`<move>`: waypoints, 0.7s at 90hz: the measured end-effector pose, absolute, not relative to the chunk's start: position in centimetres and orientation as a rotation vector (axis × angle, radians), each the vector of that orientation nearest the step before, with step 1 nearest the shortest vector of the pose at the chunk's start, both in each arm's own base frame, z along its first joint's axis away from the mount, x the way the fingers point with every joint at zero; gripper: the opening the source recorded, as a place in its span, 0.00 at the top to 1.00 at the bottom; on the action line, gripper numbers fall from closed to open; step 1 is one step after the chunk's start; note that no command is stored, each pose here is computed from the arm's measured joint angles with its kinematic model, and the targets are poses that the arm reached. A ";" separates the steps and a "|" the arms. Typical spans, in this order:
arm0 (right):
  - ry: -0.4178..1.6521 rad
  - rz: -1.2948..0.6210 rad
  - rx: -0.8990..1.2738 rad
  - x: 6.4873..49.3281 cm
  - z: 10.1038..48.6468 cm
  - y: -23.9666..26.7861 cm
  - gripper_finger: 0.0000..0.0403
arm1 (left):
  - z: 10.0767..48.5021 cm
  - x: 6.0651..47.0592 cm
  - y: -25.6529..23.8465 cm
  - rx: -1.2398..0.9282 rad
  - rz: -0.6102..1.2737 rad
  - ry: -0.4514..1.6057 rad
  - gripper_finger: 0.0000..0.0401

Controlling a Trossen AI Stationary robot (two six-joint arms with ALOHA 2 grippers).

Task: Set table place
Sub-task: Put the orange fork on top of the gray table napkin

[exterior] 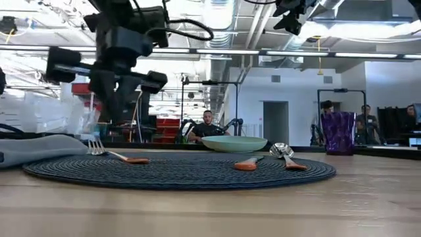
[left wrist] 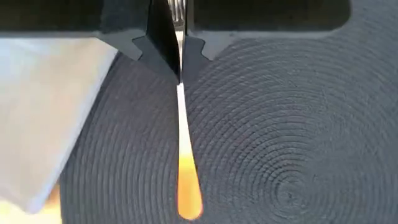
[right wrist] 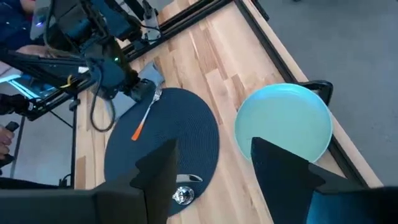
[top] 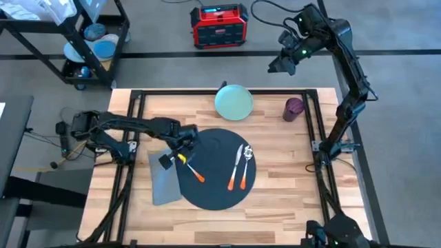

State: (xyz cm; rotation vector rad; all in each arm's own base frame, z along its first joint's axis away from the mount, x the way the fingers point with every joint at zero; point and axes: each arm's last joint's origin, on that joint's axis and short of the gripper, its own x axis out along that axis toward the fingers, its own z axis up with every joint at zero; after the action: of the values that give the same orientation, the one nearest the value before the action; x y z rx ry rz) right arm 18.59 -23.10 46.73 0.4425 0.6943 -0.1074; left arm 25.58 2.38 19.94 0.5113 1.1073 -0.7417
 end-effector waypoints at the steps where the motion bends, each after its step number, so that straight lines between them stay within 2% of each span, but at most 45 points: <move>1: 0.694 -0.107 0.443 18.6 46.7 -23.1 0.51 | 19.9 25.6 2.4 0.506 -0.744 1.106 1.00; 25: 0.695 -0.101 0.425 18.6 46.7 -23.1 0.49 | 19.5 25.7 2.0 0.447 -0.803 1.083 1.00; 48: 0.694 -0.099 0.425 18.6 46.7 -23.1 0.49 | 16.5 26.5 2.0 0.319 -0.852 1.278 1.00; 63: 0.696 -0.097 0.410 18.6 46.7 -23.1 0.49 | 18.3 29.1 2.3 0.208 -0.758 1.315 1.00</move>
State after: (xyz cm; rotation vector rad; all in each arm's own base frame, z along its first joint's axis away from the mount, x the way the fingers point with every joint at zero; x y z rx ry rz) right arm 18.60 -23.12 46.72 0.4102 0.6962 -0.0968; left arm 29.06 2.30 18.30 0.2085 1.3150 -0.7577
